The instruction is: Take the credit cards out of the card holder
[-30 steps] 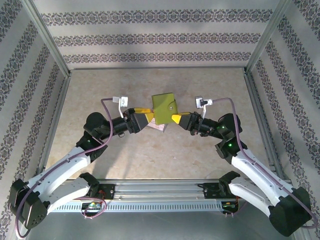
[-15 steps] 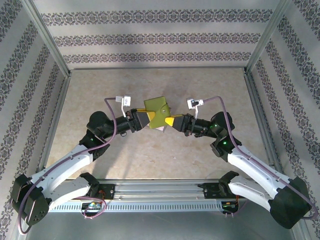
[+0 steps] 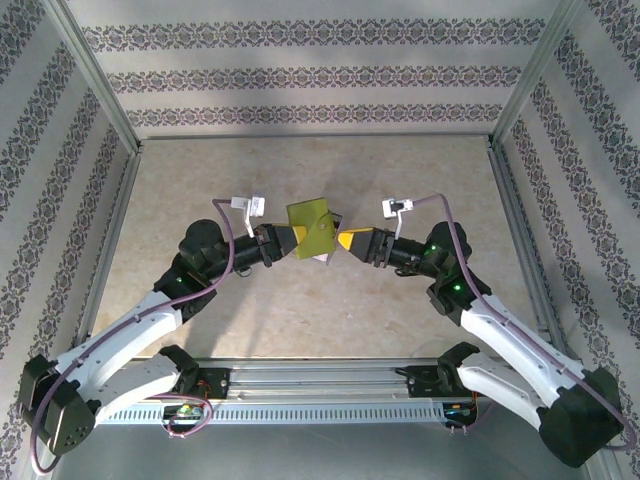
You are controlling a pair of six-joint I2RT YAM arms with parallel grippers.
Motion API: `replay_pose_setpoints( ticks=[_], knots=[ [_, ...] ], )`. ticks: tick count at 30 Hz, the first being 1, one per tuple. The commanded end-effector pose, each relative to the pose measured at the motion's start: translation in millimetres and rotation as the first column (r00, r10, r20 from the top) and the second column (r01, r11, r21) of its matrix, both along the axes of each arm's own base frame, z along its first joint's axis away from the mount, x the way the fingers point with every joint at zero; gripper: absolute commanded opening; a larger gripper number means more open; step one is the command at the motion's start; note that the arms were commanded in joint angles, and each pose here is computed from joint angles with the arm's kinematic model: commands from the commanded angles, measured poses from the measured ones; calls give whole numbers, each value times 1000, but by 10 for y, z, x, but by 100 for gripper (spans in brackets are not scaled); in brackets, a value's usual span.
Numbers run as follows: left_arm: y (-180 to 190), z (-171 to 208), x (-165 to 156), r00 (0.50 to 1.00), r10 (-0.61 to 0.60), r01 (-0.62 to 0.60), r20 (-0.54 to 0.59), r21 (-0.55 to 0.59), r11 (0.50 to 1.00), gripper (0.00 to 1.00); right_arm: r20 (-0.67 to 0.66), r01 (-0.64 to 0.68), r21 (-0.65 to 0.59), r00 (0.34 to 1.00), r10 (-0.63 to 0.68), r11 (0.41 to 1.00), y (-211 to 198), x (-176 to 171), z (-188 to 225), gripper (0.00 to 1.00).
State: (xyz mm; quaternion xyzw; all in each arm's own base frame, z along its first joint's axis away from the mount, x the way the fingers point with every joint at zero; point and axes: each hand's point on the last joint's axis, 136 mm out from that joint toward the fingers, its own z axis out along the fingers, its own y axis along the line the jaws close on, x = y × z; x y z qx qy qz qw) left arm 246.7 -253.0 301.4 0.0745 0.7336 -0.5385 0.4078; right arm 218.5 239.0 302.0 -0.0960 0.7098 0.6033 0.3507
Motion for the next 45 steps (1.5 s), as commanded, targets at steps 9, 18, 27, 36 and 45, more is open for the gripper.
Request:
replay_pose_setpoints(
  ticks=[9, 18, 27, 36, 45],
  knots=[
    [167, -601, 68, 988, 148, -125, -35, 368, 921, 0, -203, 48, -394, 969, -138, 918, -142, 34, -467, 31],
    [-15, -672, 64, 993, 109, -85, -43, 372, 924, 0, -286, -31, -475, 951, -120, 880, 345, 165, -760, 39],
    [-36, -679, 51, 993, 108, -84, -46, 364, 927, 0, -286, -47, -506, 951, -117, 861, 585, 252, -834, 42],
    [-67, -681, 48, 993, 102, -76, -54, 358, 931, 0, -280, -45, -550, 951, -133, 834, 681, 320, -946, 42],
    [-86, -674, 49, 993, 101, -74, -56, 357, 931, 0, -273, -32, -646, 943, -191, 763, 610, 352, -1214, 35]
  ],
)
